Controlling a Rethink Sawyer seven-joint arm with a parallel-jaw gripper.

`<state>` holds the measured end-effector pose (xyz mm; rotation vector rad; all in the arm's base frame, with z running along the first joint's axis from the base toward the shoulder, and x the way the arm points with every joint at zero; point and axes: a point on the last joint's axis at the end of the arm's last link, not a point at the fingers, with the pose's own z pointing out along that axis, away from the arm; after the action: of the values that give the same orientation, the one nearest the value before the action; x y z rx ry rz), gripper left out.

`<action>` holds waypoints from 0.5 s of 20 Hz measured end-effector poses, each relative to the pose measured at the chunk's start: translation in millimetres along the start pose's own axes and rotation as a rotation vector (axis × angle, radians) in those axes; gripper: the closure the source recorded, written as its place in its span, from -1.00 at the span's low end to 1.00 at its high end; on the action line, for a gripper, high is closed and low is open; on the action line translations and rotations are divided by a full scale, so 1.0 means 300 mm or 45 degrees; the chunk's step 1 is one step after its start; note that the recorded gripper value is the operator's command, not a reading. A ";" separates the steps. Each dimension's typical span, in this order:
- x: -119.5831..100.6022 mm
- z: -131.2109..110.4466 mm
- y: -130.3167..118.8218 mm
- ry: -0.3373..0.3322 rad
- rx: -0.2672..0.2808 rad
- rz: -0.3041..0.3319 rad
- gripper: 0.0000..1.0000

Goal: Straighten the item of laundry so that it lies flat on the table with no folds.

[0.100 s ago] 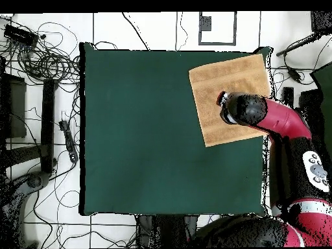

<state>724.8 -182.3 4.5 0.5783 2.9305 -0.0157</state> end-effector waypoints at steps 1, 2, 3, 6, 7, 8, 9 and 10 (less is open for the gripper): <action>0.007 0.001 -0.004 0.000 0.003 0.000 -1.00; 0.011 0.003 -0.006 0.001 0.005 0.000 -1.00; 0.014 0.005 -0.008 0.002 0.005 0.000 -1.00; 0.025 0.011 -0.011 0.005 0.009 -0.001 -1.00; 0.027 0.013 -0.011 0.005 0.010 -0.002 -1.00; 0.029 0.015 -0.010 0.005 0.011 -0.003 -1.00; 0.032 0.017 -0.008 0.005 0.013 -0.005 -1.00; 0.035 0.020 -0.005 0.008 0.015 -0.008 -1.00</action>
<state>715.4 -180.0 -3.1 0.5721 2.9402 -0.0325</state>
